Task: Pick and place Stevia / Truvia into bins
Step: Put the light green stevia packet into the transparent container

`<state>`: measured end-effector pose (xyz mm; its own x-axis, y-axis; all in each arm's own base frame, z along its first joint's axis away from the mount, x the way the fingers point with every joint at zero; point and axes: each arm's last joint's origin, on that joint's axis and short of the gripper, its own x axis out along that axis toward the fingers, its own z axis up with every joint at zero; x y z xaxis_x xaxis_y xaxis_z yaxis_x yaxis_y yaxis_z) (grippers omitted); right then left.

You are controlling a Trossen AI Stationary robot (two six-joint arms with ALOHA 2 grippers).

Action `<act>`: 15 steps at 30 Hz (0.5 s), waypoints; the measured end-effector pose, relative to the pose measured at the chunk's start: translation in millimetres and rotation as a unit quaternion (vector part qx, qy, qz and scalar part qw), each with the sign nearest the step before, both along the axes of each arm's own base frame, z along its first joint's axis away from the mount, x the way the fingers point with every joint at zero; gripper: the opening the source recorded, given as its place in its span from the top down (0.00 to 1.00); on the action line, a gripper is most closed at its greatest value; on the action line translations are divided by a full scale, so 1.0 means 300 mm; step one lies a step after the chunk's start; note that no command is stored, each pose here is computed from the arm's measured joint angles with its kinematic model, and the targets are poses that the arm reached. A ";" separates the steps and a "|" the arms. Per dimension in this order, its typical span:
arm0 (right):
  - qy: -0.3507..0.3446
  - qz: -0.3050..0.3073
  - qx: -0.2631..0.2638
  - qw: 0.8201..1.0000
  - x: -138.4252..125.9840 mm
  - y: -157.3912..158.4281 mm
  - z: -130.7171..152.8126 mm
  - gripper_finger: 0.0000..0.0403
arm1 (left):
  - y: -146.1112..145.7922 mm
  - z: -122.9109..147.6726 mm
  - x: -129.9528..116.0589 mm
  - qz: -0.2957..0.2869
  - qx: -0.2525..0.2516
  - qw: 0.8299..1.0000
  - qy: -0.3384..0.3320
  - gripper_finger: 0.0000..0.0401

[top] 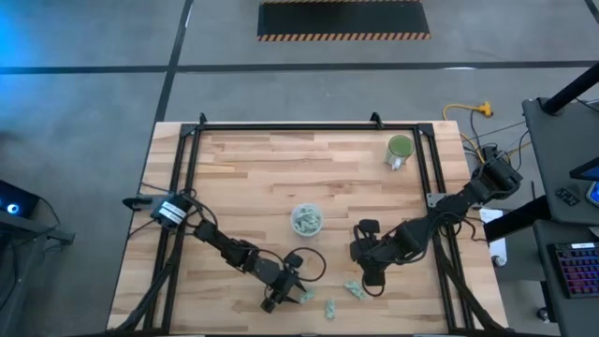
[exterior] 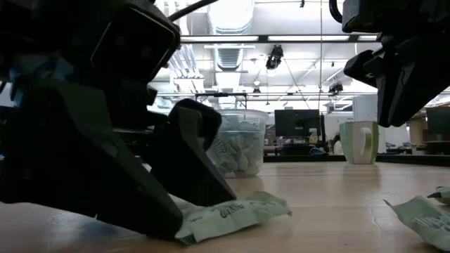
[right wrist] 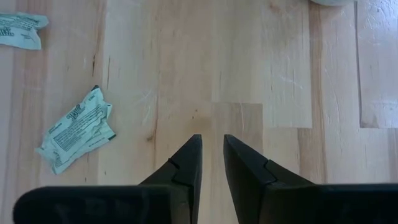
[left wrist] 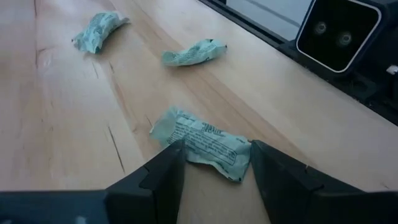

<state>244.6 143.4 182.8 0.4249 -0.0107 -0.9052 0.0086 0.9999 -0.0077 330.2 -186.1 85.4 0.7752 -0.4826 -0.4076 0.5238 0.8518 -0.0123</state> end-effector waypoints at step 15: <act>0.002 0.003 -0.001 1.000 -0.005 0.002 -0.004 0.86 | 0.005 0.004 0.001 -0.005 0.003 1.000 0.017 0.73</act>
